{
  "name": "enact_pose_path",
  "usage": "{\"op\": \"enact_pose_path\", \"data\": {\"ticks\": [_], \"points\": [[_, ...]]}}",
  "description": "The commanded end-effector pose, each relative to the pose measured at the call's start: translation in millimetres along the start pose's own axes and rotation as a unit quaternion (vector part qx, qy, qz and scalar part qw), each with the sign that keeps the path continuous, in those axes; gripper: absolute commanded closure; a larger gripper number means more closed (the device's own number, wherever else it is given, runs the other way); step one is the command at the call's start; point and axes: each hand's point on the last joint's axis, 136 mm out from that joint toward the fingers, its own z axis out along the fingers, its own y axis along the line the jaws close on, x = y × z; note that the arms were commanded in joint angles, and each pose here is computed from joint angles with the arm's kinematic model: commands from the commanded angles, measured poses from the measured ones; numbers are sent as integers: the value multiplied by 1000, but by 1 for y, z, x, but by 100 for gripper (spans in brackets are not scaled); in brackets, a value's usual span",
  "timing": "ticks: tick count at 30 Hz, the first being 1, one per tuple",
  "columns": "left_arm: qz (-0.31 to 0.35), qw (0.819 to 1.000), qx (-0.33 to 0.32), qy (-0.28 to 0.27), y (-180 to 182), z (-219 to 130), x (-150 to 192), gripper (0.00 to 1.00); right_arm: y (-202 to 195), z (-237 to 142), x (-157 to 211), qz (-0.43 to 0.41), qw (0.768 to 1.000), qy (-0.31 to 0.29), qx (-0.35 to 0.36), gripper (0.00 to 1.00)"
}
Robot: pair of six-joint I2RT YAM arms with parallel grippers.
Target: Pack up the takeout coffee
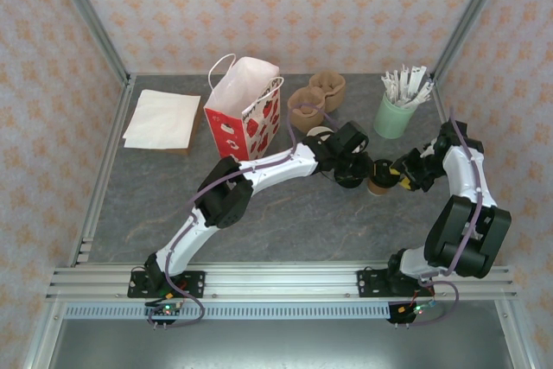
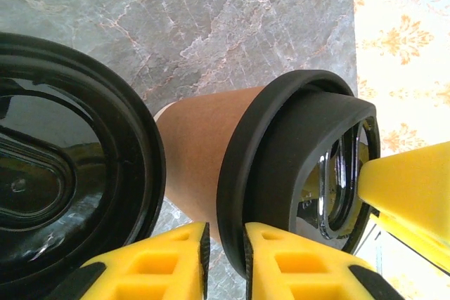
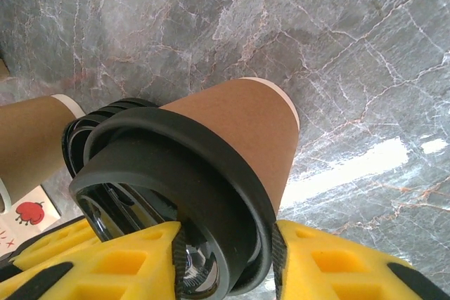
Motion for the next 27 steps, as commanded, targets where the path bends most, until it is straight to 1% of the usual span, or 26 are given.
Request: {"op": "enact_pose_path", "data": {"ticks": [1,3,7,10,12,16,19,21,25,27], "points": [[-8,990,-128,62,76,30,44,77,8,-12,-5,-11,1000,-22,2,61],[-8,990,-127,62,75,29,44,76,3,-18,-7,-15,999,-31,24,60],[-4,991,-120,53,66,22,40,74,-2,-31,-12,-31,997,-52,55,51],[0,993,-109,44,55,15,34,72,2,-34,-12,-37,997,-58,43,45],[1,994,-102,40,48,11,32,71,4,-30,-11,-36,997,-52,33,42],[5,996,-89,32,35,3,25,65,9,-21,-10,-34,999,-34,1,34],[7,997,-78,25,25,-2,21,61,8,-18,-10,-30,999,-30,-3,34],[6,997,-69,22,18,-4,18,59,6,-16,-10,-28,999,-24,0,36],[7,998,-58,15,8,-7,12,55,0,-9,-6,-18,1000,-4,8,45],[7,998,-56,12,5,-7,9,54,-2,-5,-5,-14,1000,4,11,47]]}}
